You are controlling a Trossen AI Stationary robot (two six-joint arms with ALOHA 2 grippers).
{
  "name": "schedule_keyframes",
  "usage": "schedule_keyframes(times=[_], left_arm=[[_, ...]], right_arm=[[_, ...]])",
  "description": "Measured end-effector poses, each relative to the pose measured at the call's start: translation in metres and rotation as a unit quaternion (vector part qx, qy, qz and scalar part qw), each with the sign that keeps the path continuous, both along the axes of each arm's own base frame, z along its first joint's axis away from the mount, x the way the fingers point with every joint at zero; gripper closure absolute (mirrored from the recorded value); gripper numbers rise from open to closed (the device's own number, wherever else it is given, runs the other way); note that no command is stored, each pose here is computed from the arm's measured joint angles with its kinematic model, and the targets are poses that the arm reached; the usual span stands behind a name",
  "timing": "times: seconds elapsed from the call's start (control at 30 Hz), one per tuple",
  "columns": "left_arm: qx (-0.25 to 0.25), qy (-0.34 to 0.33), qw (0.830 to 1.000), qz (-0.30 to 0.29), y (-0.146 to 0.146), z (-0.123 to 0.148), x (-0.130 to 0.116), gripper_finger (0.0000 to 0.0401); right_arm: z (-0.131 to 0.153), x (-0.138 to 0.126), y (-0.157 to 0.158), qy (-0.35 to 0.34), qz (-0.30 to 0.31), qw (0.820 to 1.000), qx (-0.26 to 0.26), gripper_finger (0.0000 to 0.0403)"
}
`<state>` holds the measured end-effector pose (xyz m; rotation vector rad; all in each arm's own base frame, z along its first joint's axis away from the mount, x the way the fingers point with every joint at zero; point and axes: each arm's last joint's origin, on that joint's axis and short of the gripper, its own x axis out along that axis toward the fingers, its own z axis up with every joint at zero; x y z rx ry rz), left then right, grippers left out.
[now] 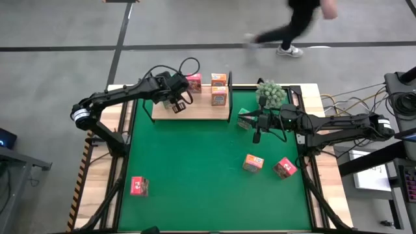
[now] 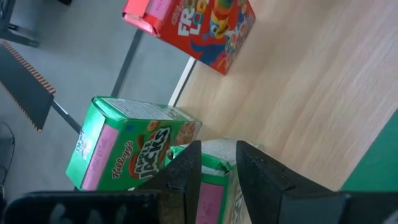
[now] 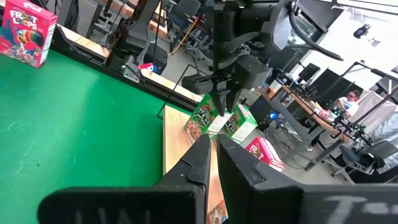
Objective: Stack cereal on shelf
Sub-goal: Put the bottom green cereal box aligned with the other green cereal box on the shelf
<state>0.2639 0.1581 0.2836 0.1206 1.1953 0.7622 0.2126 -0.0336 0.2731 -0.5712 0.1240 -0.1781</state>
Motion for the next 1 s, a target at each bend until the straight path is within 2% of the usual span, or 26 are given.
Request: schedule_keyframes(times=[0.47, 0.7, 0.77, 0.93, 1.0], left_arm=[[0.001, 0.008, 0.999, -0.031, -0.013, 0.006, 0.001, 0.0318], [-0.009, 0.027, 0.999, -0.044, -0.022, 0.022, -0.002, 0.0318], [-0.027, 0.036, 0.997, -0.062, -0.029, 0.028, -0.002, 0.0318], [-0.117, 0.054, 0.982, -0.139, -0.054, 0.037, -0.005, 0.0318], [-0.129, 0.067, 0.978, -0.147, -0.061, 0.035, -0.005, 0.032]], right_arm=[[0.0, 0.0, 0.0, 0.0, 0.0, 1.0, 0.0, 0.0385], [0.0, 0.0, 0.0, 0.0, 0.0, 1.0, 0.0, 0.0385], [0.0, 0.0, 0.0, 0.0, 0.0, 1.0, 0.0, 0.0385], [0.0, 0.0, 0.0, 0.0, 0.0, 1.0, 0.0, 0.0385], [0.0, 0.0, 0.0, 0.0, 0.0, 1.0, 0.0, 0.0385]])
